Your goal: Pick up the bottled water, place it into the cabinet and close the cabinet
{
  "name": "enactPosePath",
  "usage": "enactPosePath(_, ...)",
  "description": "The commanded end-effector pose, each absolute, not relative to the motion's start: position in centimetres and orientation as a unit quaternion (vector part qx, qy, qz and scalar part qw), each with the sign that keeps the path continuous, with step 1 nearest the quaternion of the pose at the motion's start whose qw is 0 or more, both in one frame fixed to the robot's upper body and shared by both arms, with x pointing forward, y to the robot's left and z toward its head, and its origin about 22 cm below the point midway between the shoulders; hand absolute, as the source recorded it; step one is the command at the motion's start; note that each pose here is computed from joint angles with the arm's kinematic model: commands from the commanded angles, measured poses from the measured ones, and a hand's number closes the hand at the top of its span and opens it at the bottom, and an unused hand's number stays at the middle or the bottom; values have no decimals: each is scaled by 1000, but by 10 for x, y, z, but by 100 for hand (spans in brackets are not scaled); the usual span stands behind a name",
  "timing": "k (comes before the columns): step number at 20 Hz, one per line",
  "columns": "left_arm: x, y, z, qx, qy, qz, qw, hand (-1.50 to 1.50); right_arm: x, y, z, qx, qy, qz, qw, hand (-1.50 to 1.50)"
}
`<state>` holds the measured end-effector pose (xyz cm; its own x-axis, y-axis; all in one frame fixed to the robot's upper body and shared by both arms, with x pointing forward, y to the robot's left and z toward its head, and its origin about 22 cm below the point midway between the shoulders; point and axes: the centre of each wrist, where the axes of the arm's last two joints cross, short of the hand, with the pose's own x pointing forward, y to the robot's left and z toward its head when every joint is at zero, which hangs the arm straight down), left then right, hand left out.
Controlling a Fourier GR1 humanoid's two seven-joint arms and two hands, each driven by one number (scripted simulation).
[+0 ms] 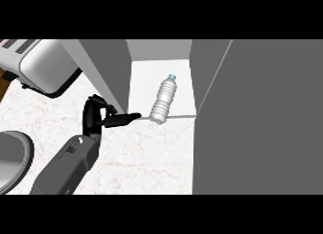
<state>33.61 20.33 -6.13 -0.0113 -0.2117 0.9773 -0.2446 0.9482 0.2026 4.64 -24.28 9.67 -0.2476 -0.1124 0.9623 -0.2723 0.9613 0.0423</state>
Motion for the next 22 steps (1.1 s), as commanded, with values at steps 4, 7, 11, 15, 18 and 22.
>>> enactPosePath(4,356,98,7,-49,-807,21,588,-150,46,-238,104,120,-789,52,600,-150)
enactPosePath(7,341,93,-6,-95,-800,31,591,-150,43,-239,109,119,-790,55,599,-150)
enactPosePath(11,331,102,-9,-144,-802,25,580,-150,44,-240,107,114,-788,61,602,-150)
enactPosePath(15,321,94,6,-185,-810,20,556,-150,47,-236,104,98,-790,49,604,-150)
enactPosePath(18,290,74,2,-220,-806,22,549,-150,38,-237,120,96,-788,68,605,-150)
enactPosePath(22,261,91,17,-228,-796,23,561,150,34,-243,124,123,-777,119,606,-150)
